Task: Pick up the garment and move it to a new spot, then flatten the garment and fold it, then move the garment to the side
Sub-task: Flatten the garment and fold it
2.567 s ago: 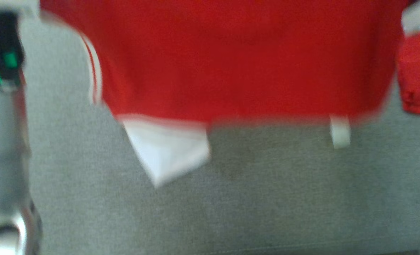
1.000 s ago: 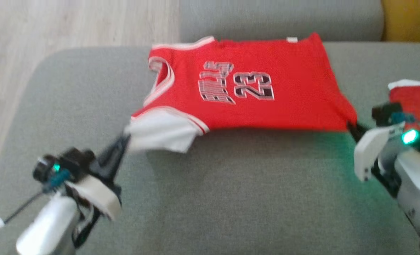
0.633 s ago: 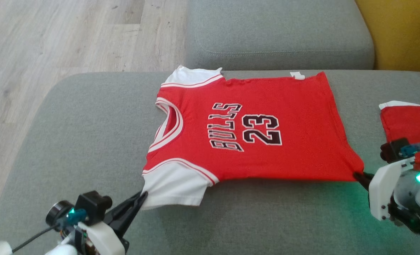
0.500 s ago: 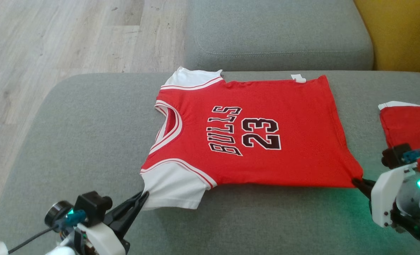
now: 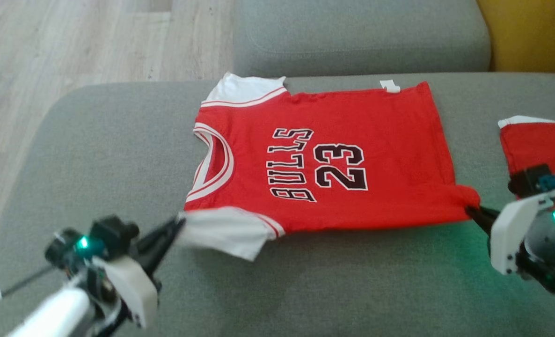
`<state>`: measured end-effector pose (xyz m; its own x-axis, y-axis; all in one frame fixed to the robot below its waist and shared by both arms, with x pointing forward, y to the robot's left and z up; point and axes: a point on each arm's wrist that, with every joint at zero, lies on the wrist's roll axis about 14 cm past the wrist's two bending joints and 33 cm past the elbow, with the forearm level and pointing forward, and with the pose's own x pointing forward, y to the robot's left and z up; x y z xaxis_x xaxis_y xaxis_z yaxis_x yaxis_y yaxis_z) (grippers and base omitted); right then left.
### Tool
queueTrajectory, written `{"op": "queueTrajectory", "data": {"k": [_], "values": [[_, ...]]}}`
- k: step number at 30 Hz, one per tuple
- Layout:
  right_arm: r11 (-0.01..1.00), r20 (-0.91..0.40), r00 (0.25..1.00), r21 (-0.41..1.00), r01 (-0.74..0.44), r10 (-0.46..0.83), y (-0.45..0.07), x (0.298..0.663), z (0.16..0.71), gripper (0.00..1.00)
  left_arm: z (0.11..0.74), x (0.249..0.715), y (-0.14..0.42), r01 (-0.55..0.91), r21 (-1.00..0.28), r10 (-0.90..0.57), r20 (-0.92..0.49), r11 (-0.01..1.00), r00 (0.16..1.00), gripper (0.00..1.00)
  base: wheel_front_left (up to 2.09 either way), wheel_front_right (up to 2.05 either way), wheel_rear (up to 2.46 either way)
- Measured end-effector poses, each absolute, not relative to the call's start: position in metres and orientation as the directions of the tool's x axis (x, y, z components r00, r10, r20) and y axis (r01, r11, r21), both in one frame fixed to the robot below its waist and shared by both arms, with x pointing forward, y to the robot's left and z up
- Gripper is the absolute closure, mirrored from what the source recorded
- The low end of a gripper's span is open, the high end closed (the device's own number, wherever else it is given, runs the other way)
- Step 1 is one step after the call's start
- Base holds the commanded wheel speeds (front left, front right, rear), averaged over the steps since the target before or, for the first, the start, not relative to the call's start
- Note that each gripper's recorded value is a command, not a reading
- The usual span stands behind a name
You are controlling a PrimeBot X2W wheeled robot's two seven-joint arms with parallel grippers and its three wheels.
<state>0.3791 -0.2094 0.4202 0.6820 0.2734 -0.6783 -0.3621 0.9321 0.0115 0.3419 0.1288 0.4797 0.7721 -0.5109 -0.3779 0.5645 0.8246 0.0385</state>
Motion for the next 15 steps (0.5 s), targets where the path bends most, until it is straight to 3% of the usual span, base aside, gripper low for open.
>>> {"op": "queueTrajectory", "data": {"k": [15], "values": [[0.948, -0.691, 0.682, 0.015, -0.319, 0.241, -0.205, 0.448, 0.422, 1.0, 0.471, 0.439, 0.138, 0.553, 0.111, -0.45, -0.462, 0.826, 0.764, 1.0, 0.0, 0.0, 0.0]]}}
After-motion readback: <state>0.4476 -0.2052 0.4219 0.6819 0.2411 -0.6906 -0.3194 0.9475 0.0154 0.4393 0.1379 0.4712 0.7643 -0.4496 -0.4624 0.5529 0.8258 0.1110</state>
